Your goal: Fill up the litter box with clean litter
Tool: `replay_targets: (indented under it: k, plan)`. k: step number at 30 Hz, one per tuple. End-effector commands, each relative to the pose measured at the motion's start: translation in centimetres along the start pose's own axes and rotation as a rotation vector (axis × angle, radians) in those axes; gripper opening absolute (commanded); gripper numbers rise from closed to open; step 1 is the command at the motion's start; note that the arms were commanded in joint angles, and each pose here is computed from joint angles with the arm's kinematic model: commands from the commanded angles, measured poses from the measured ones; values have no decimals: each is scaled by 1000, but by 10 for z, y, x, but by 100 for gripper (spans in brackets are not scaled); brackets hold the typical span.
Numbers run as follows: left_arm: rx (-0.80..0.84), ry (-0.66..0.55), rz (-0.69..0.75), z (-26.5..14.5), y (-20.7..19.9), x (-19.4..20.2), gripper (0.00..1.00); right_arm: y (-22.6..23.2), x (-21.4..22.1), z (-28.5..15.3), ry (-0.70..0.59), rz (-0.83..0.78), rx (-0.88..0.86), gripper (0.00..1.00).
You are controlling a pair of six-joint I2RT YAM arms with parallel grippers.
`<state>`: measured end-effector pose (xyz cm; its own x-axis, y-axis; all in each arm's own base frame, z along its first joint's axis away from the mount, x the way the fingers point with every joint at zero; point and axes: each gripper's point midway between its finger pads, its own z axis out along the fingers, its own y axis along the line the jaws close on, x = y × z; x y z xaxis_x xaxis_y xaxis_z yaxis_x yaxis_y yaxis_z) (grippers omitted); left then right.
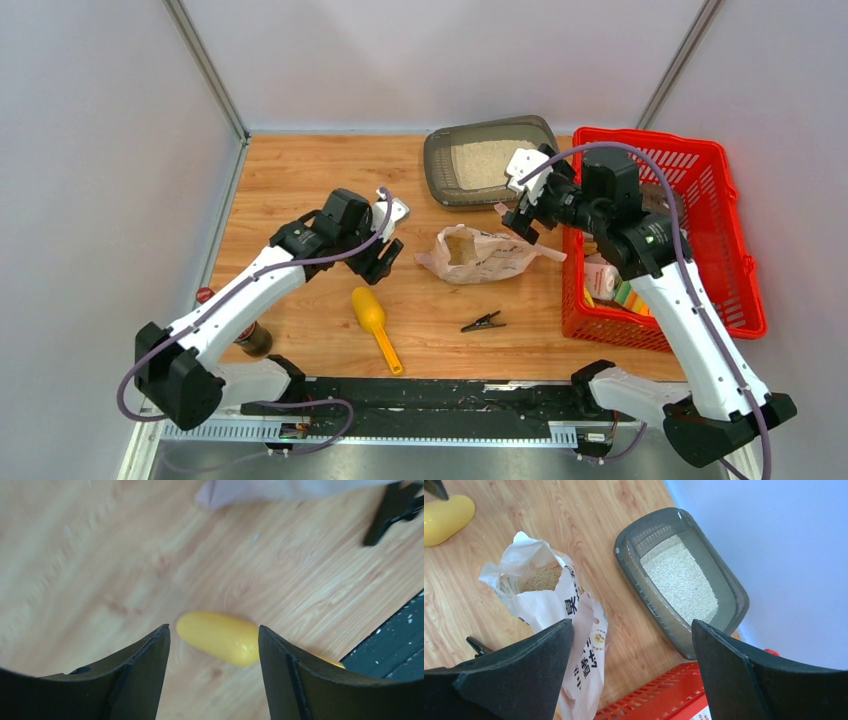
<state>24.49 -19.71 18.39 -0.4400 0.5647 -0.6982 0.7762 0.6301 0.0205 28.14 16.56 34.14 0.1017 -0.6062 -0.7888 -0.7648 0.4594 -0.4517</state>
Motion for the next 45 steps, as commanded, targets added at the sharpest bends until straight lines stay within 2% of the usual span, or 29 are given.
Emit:
replay_targets:
  k: [1,4,7,8,11,14,20,24,28,31,35,39,41,43,45]
  plan:
    - [-159,237,-263,4,10,65,74,-14,-25,-7,-79,17,59,95]
    - [-216,332,-320,5,13,86,75,-14,-22,-3,-66,7,52,96]
    - [-92,399,-371,13,-13,103,77,-18,-22,-2,-59,-5,65,98]
    - [0,420,-398,16,-31,108,77,-21,-20,-1,-49,-6,76,98]
    - [101,449,-490,24,-55,120,78,-23,-15,0,-29,-10,89,100]
    - [90,503,-597,30,-63,136,79,-25,-11,3,-18,-15,101,100]
    - [121,486,-675,61,-64,120,79,-30,-5,15,-2,-25,111,100]
    - [-10,546,-650,71,-41,122,79,-33,-4,16,5,-24,123,100]
    - [-92,613,-610,78,-23,125,74,-36,-2,17,21,-49,125,100]
    - [-111,611,-561,88,-11,115,71,-38,1,17,41,-57,135,100]
    - [-109,573,-503,95,-1,96,79,-43,2,12,60,-69,161,100]
    - [-83,447,-390,88,8,66,80,-46,1,7,58,-49,186,100]
    - [-88,426,-350,74,10,61,81,-48,-4,5,45,-38,193,100]
    - [-80,481,-344,61,4,78,81,-54,-11,4,32,-33,209,100]
    - [-94,475,-354,54,0,85,81,-60,-13,10,34,-35,214,100]
